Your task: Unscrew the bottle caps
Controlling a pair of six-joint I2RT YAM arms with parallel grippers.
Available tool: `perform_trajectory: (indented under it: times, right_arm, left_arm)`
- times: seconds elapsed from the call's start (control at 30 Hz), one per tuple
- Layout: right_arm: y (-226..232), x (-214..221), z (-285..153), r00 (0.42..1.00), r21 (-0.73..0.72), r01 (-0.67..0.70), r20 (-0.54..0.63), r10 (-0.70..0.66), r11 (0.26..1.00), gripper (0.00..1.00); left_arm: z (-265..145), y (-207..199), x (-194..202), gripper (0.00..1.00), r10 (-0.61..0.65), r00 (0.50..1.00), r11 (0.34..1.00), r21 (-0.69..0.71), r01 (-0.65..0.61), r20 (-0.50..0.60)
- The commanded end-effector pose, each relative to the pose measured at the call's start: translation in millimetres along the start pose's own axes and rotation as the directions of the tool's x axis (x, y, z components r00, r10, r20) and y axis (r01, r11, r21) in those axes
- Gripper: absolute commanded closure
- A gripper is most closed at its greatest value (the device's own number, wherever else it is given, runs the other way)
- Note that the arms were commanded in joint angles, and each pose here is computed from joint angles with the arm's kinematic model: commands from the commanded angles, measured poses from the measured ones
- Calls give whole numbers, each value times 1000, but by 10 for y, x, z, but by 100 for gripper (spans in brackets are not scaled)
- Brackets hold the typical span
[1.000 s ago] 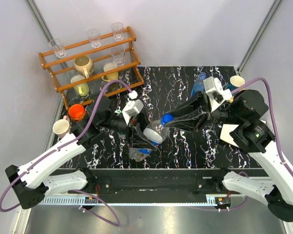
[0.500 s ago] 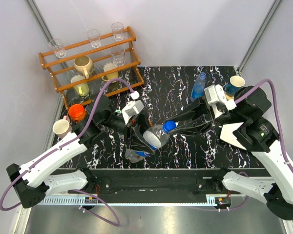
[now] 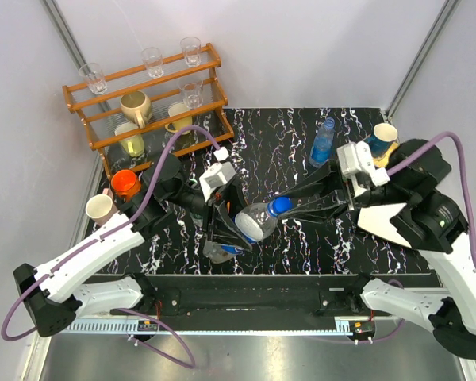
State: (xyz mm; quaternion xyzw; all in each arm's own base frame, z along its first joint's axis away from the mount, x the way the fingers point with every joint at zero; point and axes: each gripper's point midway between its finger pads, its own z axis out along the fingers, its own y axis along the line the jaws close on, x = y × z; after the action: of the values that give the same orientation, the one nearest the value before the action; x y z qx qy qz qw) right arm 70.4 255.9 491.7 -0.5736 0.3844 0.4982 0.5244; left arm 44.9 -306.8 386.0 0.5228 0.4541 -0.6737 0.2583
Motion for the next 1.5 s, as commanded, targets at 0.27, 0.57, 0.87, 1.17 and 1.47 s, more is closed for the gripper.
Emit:
perform_trajectory:
  times: [0.27, 0.57, 0.87, 1.17, 1.47]
  right_arm:
    - [-1242, -228, -1141, 981, 886, -142, 186, -58, 442, 100]
    - [-1537, 2145, -1746, 911, 965, -131, 208, 357, -227, 100]
    - [-1483, 3669, -1655, 777, 935, -73, 271, 569, -346, 100]
    - [-1648, 4548, -1815, 650, 914, -48, 336, 682, -404, 100]
    - [-1757, 5038, -1765, 561, 922, 4, 319, 764, -388, 100]
  left_arm:
    - [-77, 271, -166, 53, 163, 986, 973, -172, -155, 29]
    - [-270, 512, -163, 52, 226, 974, 894, -404, -194, 31]
    - [-413, 476, -129, 51, 258, 965, 848, -486, -210, 34]
    - [-521, 418, -78, 50, 278, 959, 818, -536, -210, 48]
    - [-541, 404, -41, 49, 275, 960, 815, -542, -207, 46]
